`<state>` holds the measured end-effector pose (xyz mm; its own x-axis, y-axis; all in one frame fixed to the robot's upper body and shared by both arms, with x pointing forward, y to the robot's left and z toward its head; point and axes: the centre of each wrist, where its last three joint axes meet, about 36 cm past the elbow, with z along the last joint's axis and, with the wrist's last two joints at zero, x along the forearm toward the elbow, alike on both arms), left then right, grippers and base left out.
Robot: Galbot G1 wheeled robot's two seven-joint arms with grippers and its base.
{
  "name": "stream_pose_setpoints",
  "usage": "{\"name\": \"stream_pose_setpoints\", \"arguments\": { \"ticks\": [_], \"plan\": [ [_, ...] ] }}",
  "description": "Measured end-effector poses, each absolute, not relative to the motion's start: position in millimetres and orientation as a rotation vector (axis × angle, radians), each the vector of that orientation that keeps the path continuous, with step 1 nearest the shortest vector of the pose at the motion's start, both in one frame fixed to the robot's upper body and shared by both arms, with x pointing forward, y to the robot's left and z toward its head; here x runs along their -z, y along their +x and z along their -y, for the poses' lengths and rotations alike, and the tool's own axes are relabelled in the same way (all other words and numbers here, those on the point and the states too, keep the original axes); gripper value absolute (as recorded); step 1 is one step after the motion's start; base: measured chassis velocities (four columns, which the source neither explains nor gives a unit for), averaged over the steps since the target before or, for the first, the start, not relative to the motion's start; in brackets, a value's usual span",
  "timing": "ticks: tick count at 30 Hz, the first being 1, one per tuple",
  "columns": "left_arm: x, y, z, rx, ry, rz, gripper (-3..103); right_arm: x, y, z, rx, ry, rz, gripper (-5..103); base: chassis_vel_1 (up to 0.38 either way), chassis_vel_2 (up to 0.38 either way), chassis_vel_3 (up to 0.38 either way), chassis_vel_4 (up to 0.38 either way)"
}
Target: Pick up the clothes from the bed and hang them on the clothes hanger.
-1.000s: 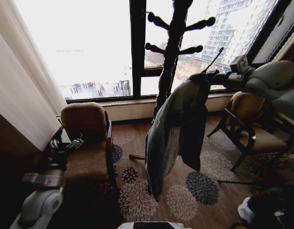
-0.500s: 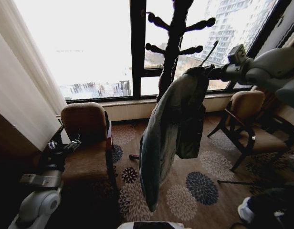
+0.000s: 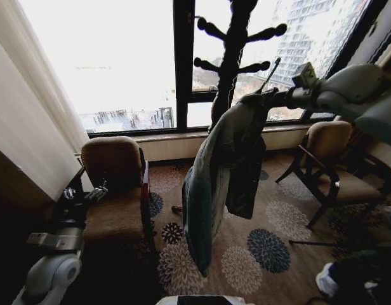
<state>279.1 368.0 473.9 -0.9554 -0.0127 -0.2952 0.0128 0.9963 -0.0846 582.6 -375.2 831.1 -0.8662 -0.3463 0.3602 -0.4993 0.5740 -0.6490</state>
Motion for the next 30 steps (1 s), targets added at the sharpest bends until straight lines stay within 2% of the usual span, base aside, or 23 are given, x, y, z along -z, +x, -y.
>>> {"name": "stream_pose_setpoints", "arguments": {
  "ticks": [30],
  "plan": [
    [-476.0, 282.3, -371.8, 0.126, -0.010, -2.825, 100, -845.1, 622.1, 392.2, -1.259, 0.716, 2.557, 25, 0.000, 0.000, 0.000, 0.000]
  ]
}}
